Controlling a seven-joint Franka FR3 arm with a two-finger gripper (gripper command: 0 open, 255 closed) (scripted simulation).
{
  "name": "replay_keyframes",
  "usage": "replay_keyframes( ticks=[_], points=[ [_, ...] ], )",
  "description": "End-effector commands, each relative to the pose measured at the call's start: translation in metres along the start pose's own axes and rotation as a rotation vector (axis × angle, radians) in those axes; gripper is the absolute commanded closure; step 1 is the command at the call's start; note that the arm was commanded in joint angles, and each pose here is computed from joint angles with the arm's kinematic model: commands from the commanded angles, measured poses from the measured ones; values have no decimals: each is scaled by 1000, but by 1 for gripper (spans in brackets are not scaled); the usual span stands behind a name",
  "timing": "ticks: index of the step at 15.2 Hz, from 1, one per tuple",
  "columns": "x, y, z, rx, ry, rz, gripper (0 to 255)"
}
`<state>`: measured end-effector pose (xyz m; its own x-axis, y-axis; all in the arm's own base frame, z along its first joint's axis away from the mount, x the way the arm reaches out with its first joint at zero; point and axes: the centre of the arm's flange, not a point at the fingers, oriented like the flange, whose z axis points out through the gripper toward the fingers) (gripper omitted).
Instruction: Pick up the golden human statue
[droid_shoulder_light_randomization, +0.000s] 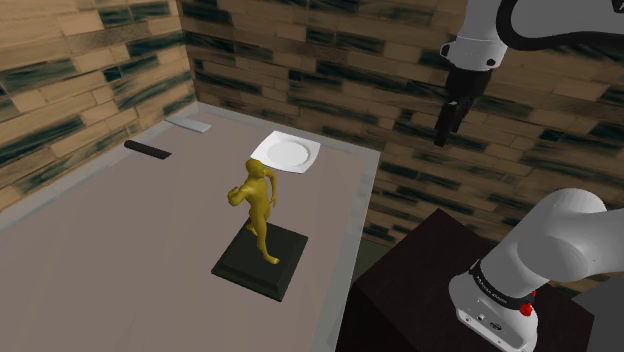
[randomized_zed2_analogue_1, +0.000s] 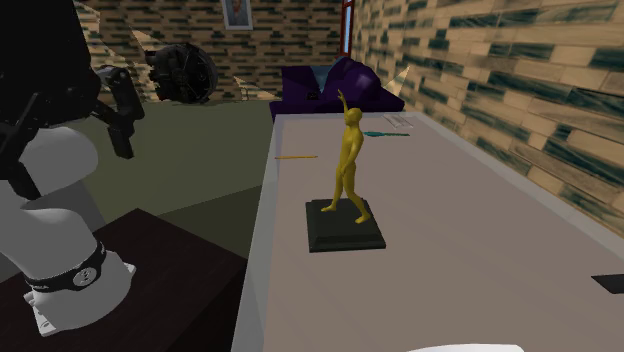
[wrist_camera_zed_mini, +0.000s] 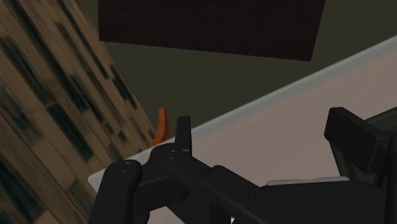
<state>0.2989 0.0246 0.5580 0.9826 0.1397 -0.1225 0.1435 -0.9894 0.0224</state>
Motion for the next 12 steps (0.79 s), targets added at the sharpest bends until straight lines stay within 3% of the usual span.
replay_keyframes(
  ticks=[1, 12],
  points=[
    [0, 0, 0, 0, 0, 0, 0],
    [91, -101, 53, 2, -2, -37, 0]
  ],
)
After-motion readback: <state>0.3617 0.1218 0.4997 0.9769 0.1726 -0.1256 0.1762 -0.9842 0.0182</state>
